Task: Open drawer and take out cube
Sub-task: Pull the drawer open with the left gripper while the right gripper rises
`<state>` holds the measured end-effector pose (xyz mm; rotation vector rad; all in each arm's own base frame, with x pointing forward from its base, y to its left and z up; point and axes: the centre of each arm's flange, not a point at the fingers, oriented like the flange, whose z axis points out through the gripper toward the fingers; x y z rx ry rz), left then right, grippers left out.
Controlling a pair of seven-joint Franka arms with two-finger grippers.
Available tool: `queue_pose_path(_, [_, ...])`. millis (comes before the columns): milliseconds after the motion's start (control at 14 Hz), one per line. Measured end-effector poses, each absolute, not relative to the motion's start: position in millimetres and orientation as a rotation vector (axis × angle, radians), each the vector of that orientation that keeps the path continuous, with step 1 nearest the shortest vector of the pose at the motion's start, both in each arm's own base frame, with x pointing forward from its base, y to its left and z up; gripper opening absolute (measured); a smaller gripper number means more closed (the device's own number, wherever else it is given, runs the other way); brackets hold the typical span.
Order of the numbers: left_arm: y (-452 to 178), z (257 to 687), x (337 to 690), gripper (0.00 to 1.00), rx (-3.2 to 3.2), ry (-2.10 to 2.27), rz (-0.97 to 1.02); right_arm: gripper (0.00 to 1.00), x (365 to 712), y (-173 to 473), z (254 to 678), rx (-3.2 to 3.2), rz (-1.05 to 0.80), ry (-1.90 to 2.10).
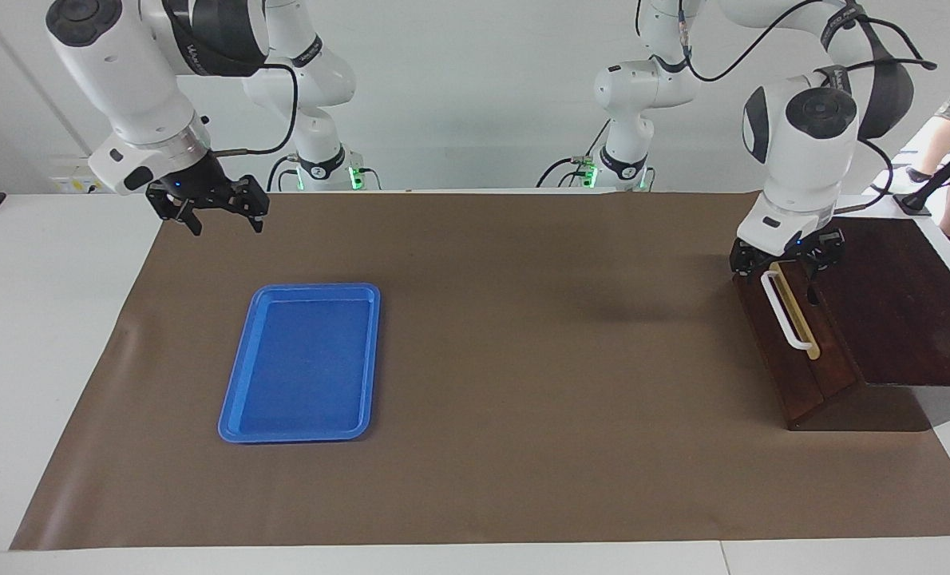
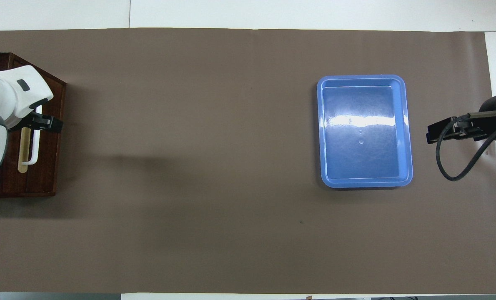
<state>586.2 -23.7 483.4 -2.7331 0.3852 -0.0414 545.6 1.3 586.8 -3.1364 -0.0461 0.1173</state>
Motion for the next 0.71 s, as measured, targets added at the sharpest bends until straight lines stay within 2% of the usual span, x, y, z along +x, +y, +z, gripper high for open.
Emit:
queue_pose_path(214, [-21.7,444.3,591.4,1.0,-2.695,0.452,-0.041,1.0,545.8,-2.2,585.5,-3.134,0.115,-0.017])
queue_pose_path(429, [-15.3,407.3,583.9,1.0,-2.637,0.536,-0.055,1.0,549.1,-3.7,581.3,-3.133,0.08,0.19])
queue_pose_path(714, [-6.8,382.5,578.1,1.0,-2.652,0.529,-0.056,1.0,554.5,3.1,569.4,-3.105,0.066,0.471])
